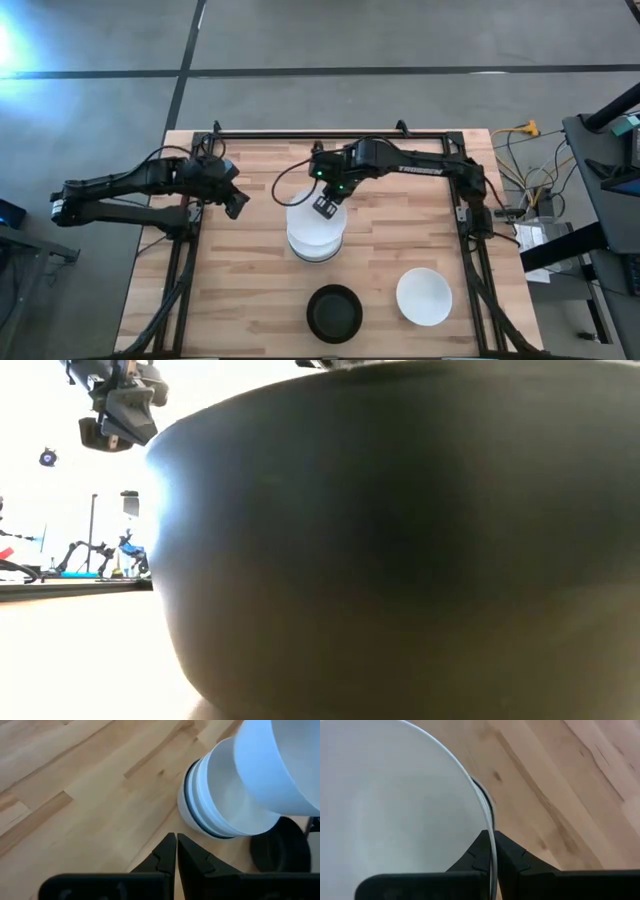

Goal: Nest bowls inside each other
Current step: Stack the white bowl on top of the other white bowl

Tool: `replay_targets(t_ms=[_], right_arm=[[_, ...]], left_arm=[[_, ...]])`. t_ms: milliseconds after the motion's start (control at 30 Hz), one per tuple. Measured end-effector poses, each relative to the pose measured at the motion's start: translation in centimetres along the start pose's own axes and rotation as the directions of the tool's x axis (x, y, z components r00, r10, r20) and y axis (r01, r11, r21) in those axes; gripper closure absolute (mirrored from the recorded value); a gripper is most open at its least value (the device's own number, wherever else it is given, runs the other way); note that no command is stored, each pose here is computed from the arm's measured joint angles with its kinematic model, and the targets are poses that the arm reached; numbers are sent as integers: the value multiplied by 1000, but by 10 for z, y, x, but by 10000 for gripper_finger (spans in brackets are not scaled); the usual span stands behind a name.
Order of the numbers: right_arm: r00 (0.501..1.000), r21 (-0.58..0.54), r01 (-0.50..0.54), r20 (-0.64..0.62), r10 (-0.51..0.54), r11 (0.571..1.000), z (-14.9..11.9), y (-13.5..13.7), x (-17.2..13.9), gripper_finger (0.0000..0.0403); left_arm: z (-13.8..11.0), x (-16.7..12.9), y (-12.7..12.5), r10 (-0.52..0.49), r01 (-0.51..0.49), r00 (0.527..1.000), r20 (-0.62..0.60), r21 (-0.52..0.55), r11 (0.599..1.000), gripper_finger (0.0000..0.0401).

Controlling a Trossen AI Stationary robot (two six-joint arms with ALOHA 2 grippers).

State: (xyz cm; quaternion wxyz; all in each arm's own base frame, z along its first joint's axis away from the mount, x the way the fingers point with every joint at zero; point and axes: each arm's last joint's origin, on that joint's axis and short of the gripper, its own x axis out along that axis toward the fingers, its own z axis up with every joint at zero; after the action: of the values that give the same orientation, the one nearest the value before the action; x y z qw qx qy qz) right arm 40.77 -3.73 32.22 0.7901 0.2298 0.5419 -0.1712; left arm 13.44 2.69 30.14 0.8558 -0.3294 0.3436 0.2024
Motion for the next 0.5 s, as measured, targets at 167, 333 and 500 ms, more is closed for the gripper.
replay_targets(t_ms=[167,333,500], right_arm=[[992,-24,64,-110,-66,998,-8,-5,8,394],[985,-40,85,-147,-90,996,-13,-7,16,394],[991,-38,70,-111,-74,997,-10,-6,15,394]], left_arm=[[-1,7,1,19,-19,1000,-25,0,1000,401],[-1,11,1,33,-33,999,-43,4,999,401],[-1,11,1,35,-34,998,-47,28,999,401]])
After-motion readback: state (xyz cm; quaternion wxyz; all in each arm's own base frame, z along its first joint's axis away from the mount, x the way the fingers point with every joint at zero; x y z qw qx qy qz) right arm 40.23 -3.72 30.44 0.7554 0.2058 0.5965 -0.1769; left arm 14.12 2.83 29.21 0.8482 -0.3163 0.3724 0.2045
